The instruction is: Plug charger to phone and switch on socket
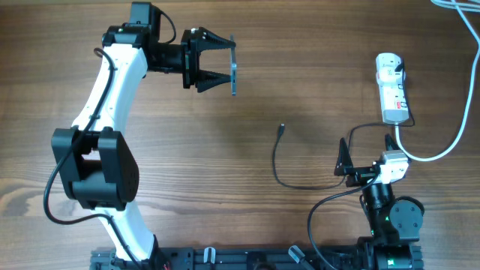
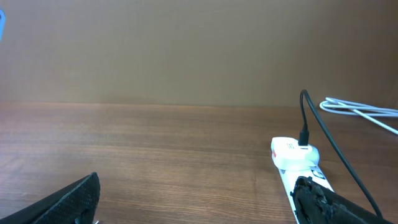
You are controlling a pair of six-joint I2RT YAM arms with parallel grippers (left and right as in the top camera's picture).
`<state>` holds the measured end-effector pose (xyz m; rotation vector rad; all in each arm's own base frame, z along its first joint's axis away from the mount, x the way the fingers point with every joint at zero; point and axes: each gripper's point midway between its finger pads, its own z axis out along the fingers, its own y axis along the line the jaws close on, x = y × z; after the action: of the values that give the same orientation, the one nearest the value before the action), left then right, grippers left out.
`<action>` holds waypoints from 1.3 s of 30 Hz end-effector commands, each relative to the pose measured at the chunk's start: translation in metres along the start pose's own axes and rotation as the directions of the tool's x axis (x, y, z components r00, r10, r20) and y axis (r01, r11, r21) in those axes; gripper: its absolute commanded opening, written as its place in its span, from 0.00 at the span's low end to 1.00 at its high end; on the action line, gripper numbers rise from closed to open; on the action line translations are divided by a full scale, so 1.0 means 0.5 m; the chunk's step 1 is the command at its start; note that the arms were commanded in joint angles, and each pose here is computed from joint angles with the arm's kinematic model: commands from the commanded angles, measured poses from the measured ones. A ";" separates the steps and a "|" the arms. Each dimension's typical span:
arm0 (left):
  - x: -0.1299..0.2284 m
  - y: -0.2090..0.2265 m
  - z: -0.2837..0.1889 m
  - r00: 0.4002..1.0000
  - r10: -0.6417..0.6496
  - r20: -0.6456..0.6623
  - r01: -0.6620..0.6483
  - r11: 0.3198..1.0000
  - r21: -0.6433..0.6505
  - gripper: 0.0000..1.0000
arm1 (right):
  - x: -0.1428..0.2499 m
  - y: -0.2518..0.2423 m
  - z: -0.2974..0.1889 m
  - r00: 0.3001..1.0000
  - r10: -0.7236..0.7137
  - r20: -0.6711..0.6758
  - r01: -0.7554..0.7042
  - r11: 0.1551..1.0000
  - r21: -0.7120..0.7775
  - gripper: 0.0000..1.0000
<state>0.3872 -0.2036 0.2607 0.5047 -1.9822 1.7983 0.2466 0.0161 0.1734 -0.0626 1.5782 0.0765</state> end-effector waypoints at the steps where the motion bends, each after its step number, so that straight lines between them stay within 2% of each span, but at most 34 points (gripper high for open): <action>1: 0.020 -0.020 -0.009 0.998 0.057 0.008 -0.057 0.998 0.008 0.72 | -0.002 -0.004 -0.001 1.000 -0.009 0.007 0.009 1.000 0.013 1.00; 6: 0.020 -0.020 -0.009 0.995 0.102 0.009 -0.102 0.995 0.008 0.72 | -0.002 -0.004 -0.001 1.000 -0.009 0.007 0.009 1.000 0.013 1.00; 26: 0.013 -0.014 -0.008 0.994 0.102 0.027 -0.101 0.995 -0.012 0.71 | -0.002 -0.004 -0.001 1.000 -0.009 0.007 0.009 1.000 0.013 1.00; 32: -0.003 0.001 -0.008 0.992 0.103 0.069 -0.099 0.993 -0.060 0.70 | -0.002 -0.004 -0.001 1.000 -0.009 0.007 0.009 1.000 0.013 1.00; 34: -0.003 0.001 -0.008 0.992 0.102 0.068 -0.099 0.993 -0.059 0.70 | -0.003 0.005 -0.001 1.000 0.027 0.008 -0.027 1.000 -0.014 1.00; 36: -0.003 0.001 -0.008 0.992 0.102 0.068 -0.099 0.993 -0.059 0.70 | -0.010 0.056 -0.005 0.950 0.309 -0.031 -0.310 0.937 -0.160 1.00; 37: -0.003 0.001 -0.008 0.992 0.103 0.069 -0.099 0.993 -0.060 0.70 | -0.013 0.082 -0.011 0.880 0.467 -0.090 -0.475 0.852 -0.221 1.00; 38: -0.003 0.001 -0.008 0.992 0.103 0.069 -0.098 0.993 -0.060 0.70 | -0.015 0.121 -0.023 0.738 0.640 -0.215 -0.675 0.684 -0.278 1.00; 39: -0.003 0.001 -0.008 0.992 0.103 0.069 -0.099 0.993 -0.060 0.70 | -0.014 0.162 -0.041 0.555 0.742 -0.377 -0.831 0.479 -0.281 1.00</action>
<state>0.3931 -0.2015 0.2424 0.5244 -2.1223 1.7421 0.2430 0.0391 0.1786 0.1387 1.5728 0.4914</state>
